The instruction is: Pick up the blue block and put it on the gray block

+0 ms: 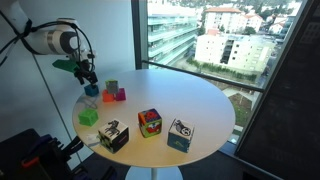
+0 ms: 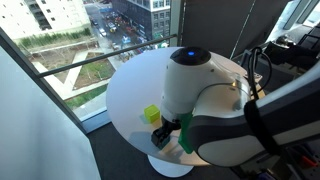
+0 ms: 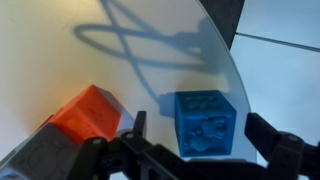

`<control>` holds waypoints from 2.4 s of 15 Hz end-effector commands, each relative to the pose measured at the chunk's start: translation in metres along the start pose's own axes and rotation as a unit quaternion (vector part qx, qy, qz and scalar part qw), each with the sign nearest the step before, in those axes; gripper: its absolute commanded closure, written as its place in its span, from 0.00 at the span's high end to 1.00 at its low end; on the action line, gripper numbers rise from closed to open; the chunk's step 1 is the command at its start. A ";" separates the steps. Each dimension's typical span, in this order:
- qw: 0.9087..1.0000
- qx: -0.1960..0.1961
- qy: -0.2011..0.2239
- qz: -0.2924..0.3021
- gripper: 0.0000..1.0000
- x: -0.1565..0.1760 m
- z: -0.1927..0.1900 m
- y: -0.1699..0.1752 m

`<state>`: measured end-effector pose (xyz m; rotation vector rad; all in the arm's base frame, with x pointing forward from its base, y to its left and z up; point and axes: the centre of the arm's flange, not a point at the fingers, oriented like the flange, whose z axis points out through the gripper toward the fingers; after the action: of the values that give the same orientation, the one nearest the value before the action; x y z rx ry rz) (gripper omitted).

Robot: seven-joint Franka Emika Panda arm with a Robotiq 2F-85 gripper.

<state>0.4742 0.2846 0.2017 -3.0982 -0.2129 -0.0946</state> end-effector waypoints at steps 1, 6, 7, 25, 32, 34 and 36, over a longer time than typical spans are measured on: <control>1.000 0.000 0.000 0.000 1.00 0.000 0.000 0.000; 1.000 0.000 0.000 0.000 1.00 0.000 0.000 0.000; 1.000 -0.001 0.003 0.003 1.00 0.000 0.000 0.000; 1.000 -0.004 0.020 0.014 1.00 0.016 0.006 -0.013; 0.999 -0.007 0.037 0.010 1.00 0.021 0.018 -0.016; 0.999 -0.007 0.042 0.009 1.00 0.022 0.020 -0.016; 0.999 -0.007 0.045 0.009 1.00 0.022 0.023 -0.016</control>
<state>0.4892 0.2987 0.1840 -3.0910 -0.1988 -0.1888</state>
